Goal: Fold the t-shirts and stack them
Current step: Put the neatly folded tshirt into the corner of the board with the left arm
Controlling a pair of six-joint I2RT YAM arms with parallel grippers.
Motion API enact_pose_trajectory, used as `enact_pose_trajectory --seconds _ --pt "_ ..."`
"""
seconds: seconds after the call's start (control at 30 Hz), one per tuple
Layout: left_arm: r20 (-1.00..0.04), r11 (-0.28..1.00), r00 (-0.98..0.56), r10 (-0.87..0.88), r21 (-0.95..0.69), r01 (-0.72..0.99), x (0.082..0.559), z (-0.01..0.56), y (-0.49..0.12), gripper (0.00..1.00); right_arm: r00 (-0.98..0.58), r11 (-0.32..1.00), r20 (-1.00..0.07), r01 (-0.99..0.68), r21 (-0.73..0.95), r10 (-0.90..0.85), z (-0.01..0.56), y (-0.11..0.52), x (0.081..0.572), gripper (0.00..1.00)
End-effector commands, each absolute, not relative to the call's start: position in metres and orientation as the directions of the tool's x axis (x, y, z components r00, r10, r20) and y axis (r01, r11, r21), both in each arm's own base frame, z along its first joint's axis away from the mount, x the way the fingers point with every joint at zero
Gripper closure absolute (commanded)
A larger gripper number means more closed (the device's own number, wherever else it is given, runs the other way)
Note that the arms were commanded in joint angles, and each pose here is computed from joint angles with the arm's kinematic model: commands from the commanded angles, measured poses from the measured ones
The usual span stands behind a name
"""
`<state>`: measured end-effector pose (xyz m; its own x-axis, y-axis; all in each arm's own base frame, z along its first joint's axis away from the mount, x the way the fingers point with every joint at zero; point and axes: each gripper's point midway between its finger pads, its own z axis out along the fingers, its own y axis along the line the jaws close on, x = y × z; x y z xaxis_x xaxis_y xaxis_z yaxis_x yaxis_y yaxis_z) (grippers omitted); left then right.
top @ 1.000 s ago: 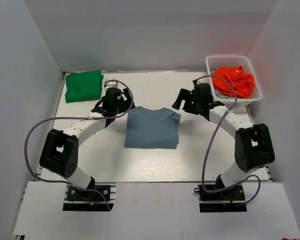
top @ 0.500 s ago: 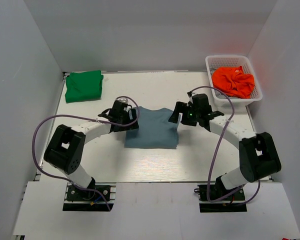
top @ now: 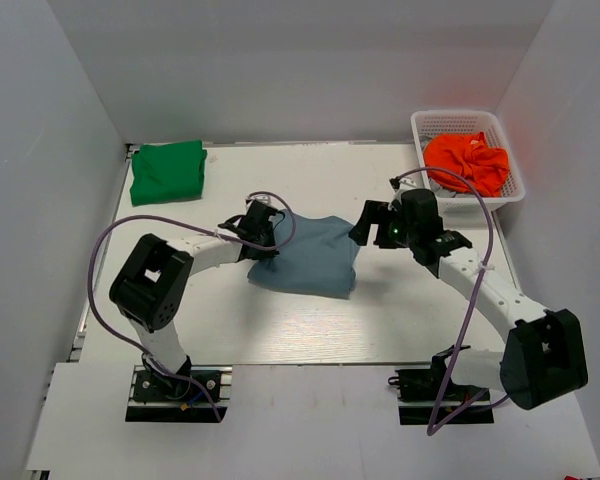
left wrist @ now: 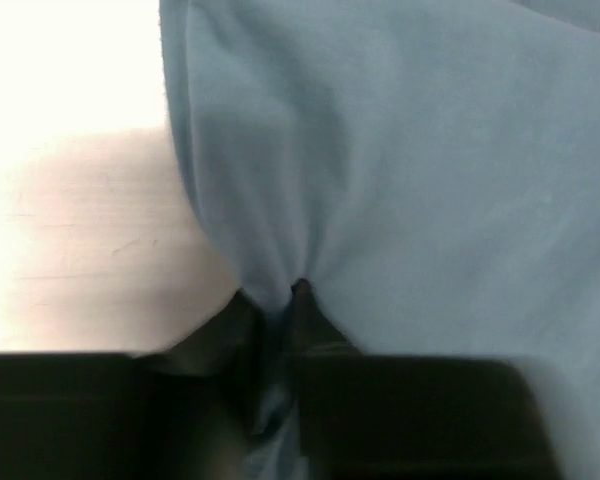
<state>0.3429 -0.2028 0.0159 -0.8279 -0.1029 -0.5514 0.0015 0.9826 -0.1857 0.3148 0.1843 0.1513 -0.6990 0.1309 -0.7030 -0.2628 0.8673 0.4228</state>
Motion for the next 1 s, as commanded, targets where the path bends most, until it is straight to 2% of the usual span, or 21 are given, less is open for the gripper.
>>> enact_pose_trajectory --seconds 0.0,0.03,0.07,0.2,0.27,0.43,0.97 --pt "-0.354 0.997 -0.932 -0.077 -0.005 -0.08 0.293 -0.049 -0.16 0.92 -0.683 0.89 -0.722 -0.257 0.377 0.109 0.147 0.172 0.31 0.1" --pt "-0.351 0.996 -0.932 -0.089 -0.024 -0.086 0.297 -0.05 -0.162 1.0 -0.675 0.894 -0.73 -0.256 0.367 0.107 0.147 0.17 0.309 0.1" --pt "-0.37 0.996 -0.924 -0.094 -0.044 -0.083 0.305 -0.046 -0.167 1.0 -0.676 0.902 -0.73 -0.251 0.352 0.097 0.143 0.166 0.308 0.1" --pt "-0.484 0.991 -0.871 -0.076 0.058 -0.119 0.345 -0.008 -0.157 1.0 -0.657 0.919 -0.75 -0.244 0.308 0.077 0.144 0.156 0.308 0.1" --pt "-0.589 0.99 -0.806 -0.059 0.069 -0.124 0.382 0.034 -0.158 1.0 -0.656 0.925 -0.751 -0.233 0.299 0.077 0.142 0.153 0.308 0.1" --pt "-0.716 0.972 -0.697 -0.047 0.129 -0.198 0.434 0.096 -0.133 1.0 -0.644 0.948 -0.759 -0.177 0.265 0.092 0.143 0.139 0.314 0.1" --pt "-0.86 0.883 -0.489 0.147 0.337 -0.327 0.551 0.208 -0.01 1.0 -0.638 0.97 -0.761 -0.093 0.226 0.116 0.142 0.121 0.325 0.1"
